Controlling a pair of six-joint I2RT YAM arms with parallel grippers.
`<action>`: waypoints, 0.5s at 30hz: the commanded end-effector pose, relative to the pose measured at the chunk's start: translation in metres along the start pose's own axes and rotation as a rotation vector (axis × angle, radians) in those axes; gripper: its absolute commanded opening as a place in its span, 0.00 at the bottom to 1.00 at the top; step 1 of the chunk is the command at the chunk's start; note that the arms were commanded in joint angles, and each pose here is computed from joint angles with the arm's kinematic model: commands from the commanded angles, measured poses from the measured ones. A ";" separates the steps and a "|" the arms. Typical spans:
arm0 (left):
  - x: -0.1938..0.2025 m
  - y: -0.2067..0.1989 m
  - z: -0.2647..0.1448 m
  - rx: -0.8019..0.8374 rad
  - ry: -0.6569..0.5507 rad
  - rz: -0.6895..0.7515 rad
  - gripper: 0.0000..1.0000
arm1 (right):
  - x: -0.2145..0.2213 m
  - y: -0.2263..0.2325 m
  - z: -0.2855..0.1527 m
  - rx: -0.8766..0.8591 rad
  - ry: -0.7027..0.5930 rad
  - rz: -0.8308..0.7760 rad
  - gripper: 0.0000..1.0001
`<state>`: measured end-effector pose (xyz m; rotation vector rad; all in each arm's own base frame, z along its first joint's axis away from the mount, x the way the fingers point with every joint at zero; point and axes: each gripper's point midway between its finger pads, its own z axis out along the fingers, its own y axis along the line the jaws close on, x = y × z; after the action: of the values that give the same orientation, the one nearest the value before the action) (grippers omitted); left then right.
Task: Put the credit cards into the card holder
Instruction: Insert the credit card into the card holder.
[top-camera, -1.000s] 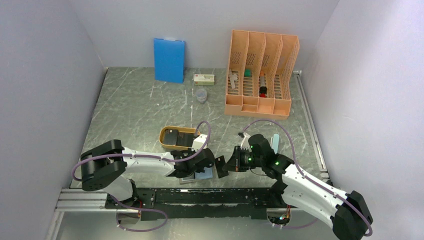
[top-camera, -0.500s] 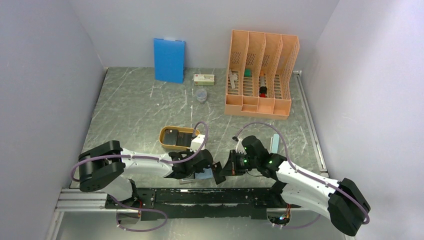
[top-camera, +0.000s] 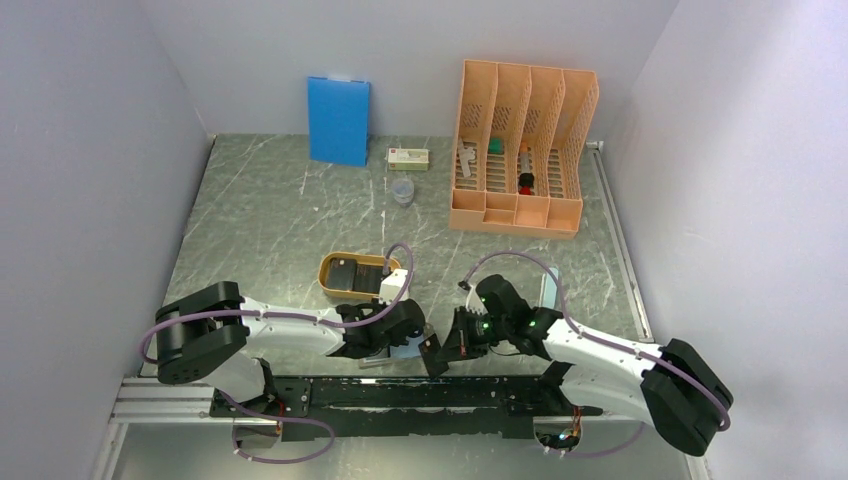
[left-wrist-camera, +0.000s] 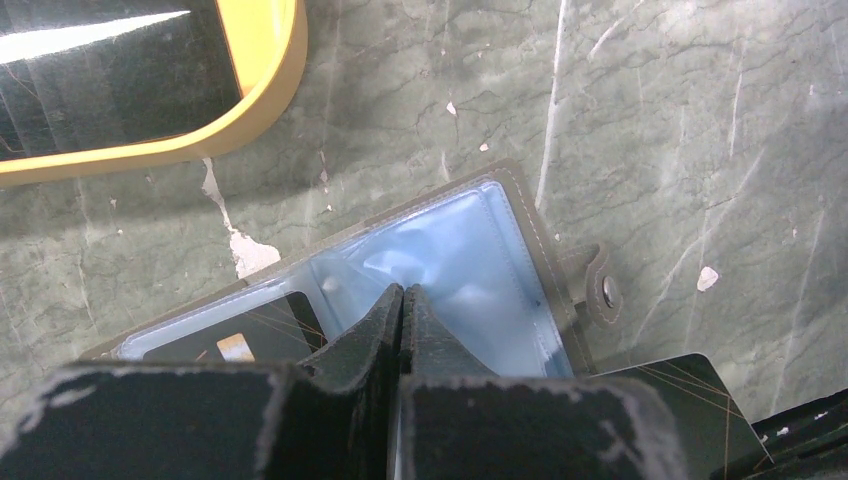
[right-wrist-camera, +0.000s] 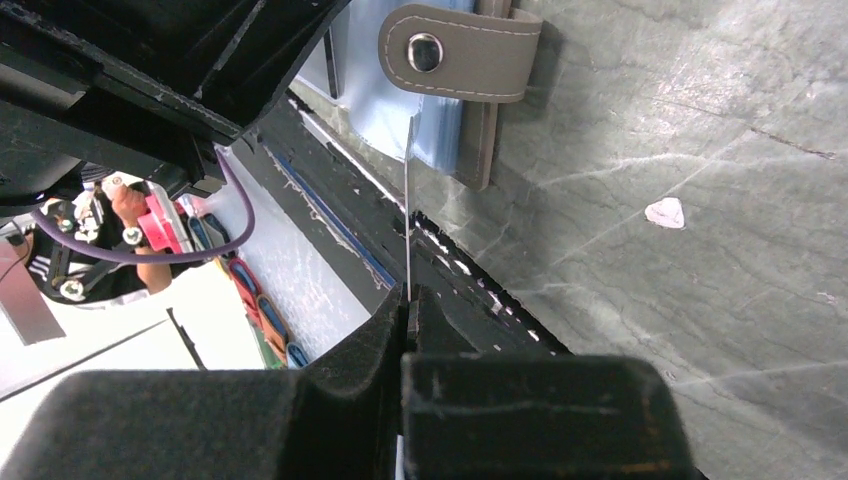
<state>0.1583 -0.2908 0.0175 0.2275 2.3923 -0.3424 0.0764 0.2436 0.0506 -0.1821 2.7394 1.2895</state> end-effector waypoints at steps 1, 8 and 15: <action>0.046 0.040 0.005 -0.108 0.139 0.085 0.05 | 0.004 0.005 0.002 -0.034 0.015 0.004 0.00; 0.048 0.044 0.005 -0.119 0.139 0.088 0.05 | 0.002 0.010 -0.003 -0.042 -0.018 -0.001 0.00; 0.051 0.046 0.005 -0.124 0.144 0.080 0.05 | 0.011 0.004 -0.012 -0.025 -0.017 0.007 0.00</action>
<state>0.1584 -0.2906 0.0171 0.2160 2.3896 -0.3467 0.0744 0.2447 0.0695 -0.1847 2.6592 1.3468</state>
